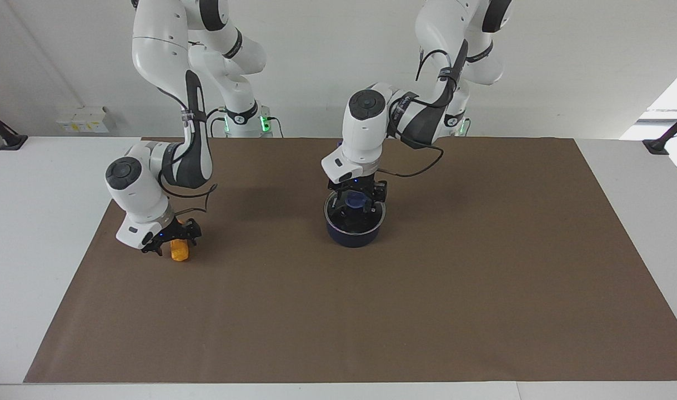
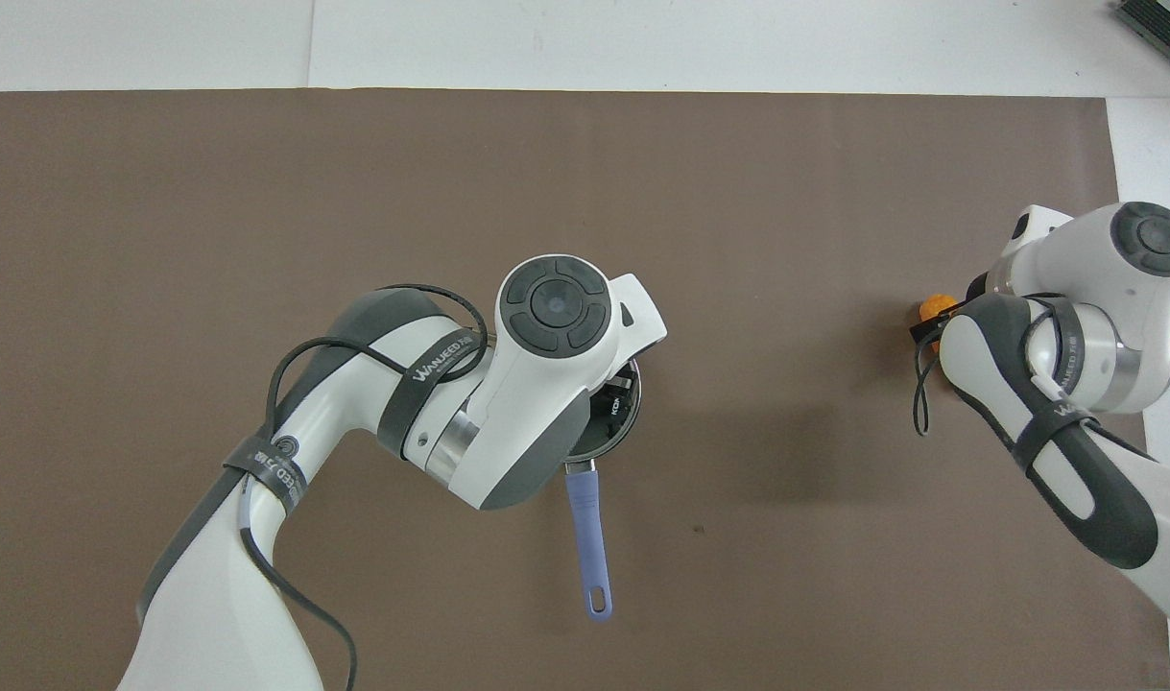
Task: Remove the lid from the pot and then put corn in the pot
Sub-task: 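Grasp the lid knob with the left gripper while the right gripper grasps corn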
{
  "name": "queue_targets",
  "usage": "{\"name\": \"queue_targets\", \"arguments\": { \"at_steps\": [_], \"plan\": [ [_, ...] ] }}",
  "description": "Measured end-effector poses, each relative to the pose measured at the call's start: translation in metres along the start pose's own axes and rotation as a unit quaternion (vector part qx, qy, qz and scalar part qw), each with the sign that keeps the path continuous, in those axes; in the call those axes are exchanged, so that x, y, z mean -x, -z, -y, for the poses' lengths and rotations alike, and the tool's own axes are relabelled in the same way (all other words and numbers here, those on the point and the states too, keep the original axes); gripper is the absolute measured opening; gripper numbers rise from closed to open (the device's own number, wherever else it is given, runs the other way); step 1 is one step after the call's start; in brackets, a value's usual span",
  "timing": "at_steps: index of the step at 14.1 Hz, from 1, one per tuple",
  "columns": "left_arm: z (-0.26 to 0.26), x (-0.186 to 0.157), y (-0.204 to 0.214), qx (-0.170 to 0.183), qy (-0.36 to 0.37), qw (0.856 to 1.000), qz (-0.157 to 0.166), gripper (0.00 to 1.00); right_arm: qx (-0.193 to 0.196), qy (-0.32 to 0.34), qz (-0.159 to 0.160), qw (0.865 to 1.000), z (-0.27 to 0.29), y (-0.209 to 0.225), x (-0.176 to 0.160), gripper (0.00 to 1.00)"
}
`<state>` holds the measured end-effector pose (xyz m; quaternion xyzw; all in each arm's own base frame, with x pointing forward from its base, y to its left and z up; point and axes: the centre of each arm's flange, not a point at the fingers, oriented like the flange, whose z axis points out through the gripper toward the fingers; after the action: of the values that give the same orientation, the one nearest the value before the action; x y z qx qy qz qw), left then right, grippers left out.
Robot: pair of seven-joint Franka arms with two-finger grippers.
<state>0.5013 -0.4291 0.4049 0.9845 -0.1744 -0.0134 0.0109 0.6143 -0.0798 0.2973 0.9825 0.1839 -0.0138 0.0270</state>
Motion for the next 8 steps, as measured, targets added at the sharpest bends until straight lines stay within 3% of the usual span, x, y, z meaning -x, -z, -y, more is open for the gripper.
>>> {"name": "queue_targets", "arguments": {
  "at_steps": [1, 5, 8],
  "plan": [
    [0.0003, -0.0003, -0.0045, -0.001, 0.0, 1.0, 0.003, 1.0, 0.0, 0.001, 0.0, 1.0, 0.0, 0.0, 0.0, 0.85],
    [0.0015, -0.0012, -0.0075, -0.002, 0.002, 1.0, 0.005, 1.0, 0.0, 0.005, -0.001, 1.0, 0.0039, 0.0008, -0.0023, 0.38],
    [0.0017, -0.001, -0.0078, -0.003, 0.002, 1.0, 0.006, 0.9, 0.001, 0.005, -0.004, 1.0, 0.0038, 0.0041, -0.0035, 0.38]
  ]
}}
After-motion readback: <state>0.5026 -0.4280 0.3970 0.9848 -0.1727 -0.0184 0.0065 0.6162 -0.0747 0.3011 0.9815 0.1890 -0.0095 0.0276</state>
